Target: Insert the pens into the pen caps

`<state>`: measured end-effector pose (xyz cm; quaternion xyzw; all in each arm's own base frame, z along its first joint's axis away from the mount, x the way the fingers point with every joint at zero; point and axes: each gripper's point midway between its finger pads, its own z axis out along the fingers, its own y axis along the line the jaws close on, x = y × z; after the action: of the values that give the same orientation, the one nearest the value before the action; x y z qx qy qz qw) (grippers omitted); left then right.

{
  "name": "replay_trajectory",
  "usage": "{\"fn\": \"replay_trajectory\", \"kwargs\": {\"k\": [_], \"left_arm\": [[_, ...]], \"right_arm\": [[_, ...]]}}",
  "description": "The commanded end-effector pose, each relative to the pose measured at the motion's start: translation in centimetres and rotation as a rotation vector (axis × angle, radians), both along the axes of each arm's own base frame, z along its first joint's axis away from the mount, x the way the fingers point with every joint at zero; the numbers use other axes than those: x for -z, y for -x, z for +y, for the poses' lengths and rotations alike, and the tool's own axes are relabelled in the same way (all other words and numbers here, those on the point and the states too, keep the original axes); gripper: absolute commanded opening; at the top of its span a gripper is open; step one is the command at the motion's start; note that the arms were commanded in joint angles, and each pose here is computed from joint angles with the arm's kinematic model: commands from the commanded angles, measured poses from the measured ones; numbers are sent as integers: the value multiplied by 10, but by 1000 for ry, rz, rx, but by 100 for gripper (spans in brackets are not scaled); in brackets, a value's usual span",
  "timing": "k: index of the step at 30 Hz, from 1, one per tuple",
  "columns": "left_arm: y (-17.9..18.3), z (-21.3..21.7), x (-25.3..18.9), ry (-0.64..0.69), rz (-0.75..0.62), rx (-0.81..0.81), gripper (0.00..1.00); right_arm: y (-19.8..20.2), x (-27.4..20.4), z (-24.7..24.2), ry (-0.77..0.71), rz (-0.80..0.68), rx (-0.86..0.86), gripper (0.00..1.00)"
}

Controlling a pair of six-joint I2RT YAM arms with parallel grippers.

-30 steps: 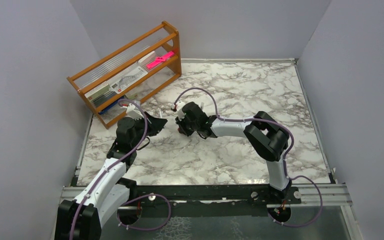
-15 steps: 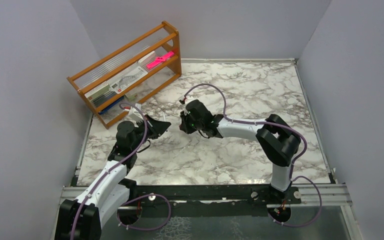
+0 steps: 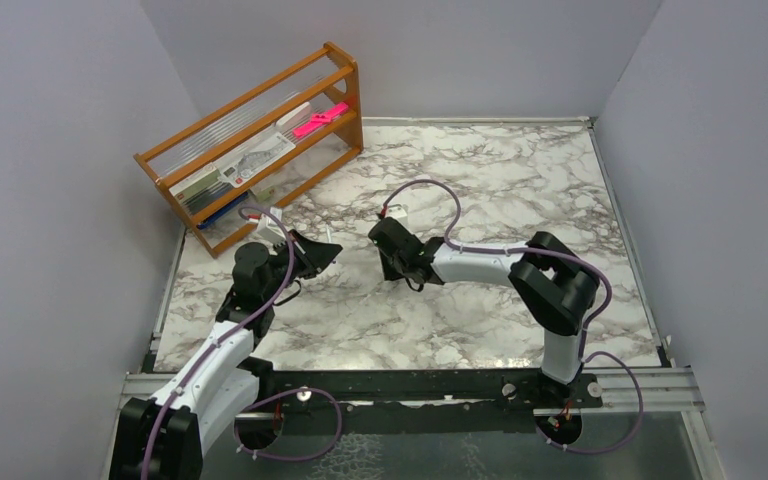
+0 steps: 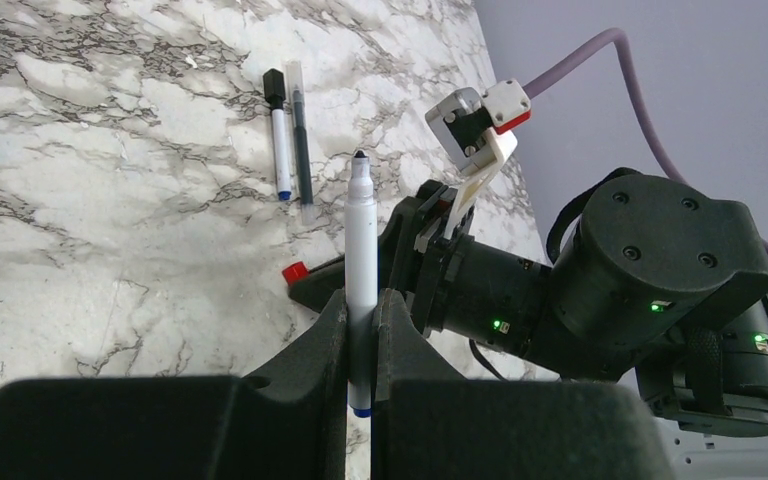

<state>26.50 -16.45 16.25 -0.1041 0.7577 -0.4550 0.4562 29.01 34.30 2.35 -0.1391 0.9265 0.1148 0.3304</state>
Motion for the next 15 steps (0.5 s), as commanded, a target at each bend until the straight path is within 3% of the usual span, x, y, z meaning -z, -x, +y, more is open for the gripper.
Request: {"fn": "replay_trajectory", "kwargs": {"k": [1,5,15], "left_arm": [[2,-2,-1,6,-20,21,0],[3,-1,4,2,-10,21,0],[1,-1,6,-14,-13,22,0]], "right_arm": [[5,11,-21,99,9,43,27],[-2,6,-21,129,-15,37,43],[-11,9,-13,175,-29,-14,40]]}}
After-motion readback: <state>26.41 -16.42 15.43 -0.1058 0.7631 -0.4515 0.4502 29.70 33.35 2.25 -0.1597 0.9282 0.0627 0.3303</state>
